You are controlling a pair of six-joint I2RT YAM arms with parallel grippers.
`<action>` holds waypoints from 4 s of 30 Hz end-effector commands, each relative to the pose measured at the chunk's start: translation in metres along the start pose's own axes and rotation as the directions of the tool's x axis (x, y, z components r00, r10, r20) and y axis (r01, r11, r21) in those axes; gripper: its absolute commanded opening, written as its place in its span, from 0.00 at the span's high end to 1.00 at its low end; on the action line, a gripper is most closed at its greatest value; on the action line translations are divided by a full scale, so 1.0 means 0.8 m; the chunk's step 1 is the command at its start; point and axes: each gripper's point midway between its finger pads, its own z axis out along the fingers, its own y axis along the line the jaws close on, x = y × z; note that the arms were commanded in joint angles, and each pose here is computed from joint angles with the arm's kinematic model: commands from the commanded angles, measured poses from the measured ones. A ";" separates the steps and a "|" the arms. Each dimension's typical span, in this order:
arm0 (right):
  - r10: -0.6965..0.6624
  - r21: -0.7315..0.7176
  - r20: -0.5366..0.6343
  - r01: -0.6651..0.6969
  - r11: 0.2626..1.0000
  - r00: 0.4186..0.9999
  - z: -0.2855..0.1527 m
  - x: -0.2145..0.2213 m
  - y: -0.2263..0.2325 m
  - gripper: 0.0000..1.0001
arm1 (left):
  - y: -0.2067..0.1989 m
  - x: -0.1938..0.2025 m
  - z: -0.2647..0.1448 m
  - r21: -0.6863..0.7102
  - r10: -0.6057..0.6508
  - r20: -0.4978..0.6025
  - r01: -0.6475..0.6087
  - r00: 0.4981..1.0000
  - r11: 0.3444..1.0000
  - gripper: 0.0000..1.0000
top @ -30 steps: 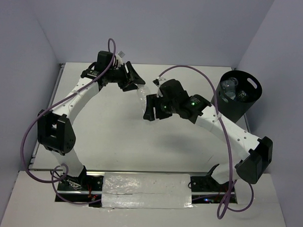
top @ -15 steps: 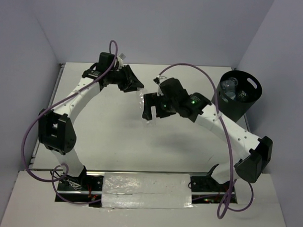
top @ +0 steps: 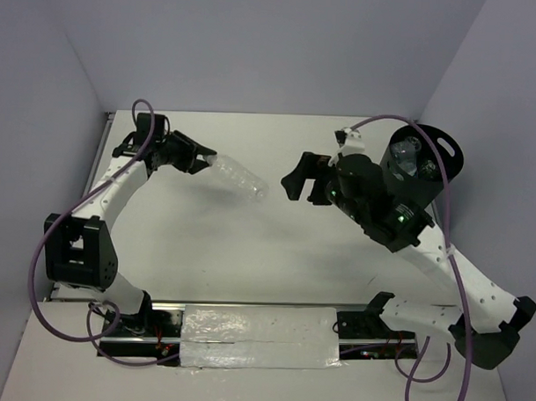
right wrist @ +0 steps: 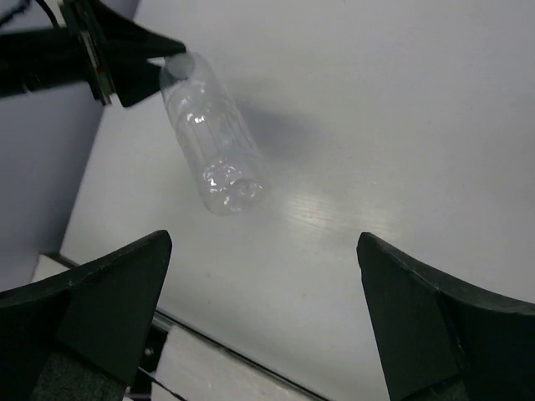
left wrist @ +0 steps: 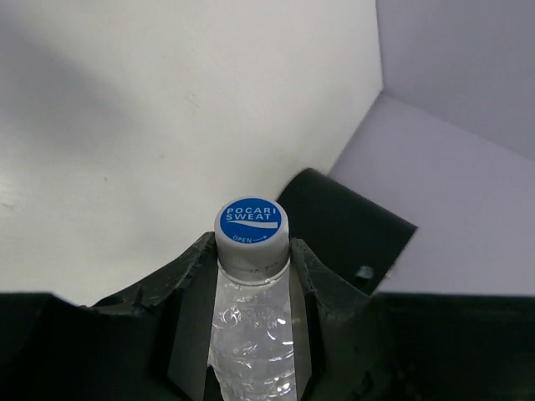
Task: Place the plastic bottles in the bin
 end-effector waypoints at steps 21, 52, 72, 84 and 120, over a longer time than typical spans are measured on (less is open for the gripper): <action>0.319 -0.332 0.270 -0.224 0.917 0.908 0.066 -0.027 0.066 0.00 | -0.041 0.014 -0.038 0.168 -0.405 -0.068 0.411 0.912 0.896 1.00; 0.281 -0.232 0.261 -0.223 0.947 0.923 0.111 -0.039 0.074 0.59 | -0.080 0.018 -0.044 0.270 -0.247 -0.117 0.270 0.962 0.924 0.80; -0.036 0.327 0.335 -0.081 0.942 0.941 0.036 -0.123 -0.029 0.61 | -0.121 -0.010 -0.112 0.178 0.431 0.199 -0.465 0.880 0.867 0.01; -0.161 0.618 0.516 -0.235 0.750 0.842 -0.173 -0.256 -0.166 0.61 | -0.067 -0.033 -0.140 -0.030 0.542 0.340 -0.567 0.769 0.823 0.01; -0.062 0.839 0.395 -0.332 0.432 0.917 -0.157 -0.182 -0.370 0.58 | -0.068 -0.031 -0.141 -0.045 0.578 0.316 -0.597 0.752 0.801 0.01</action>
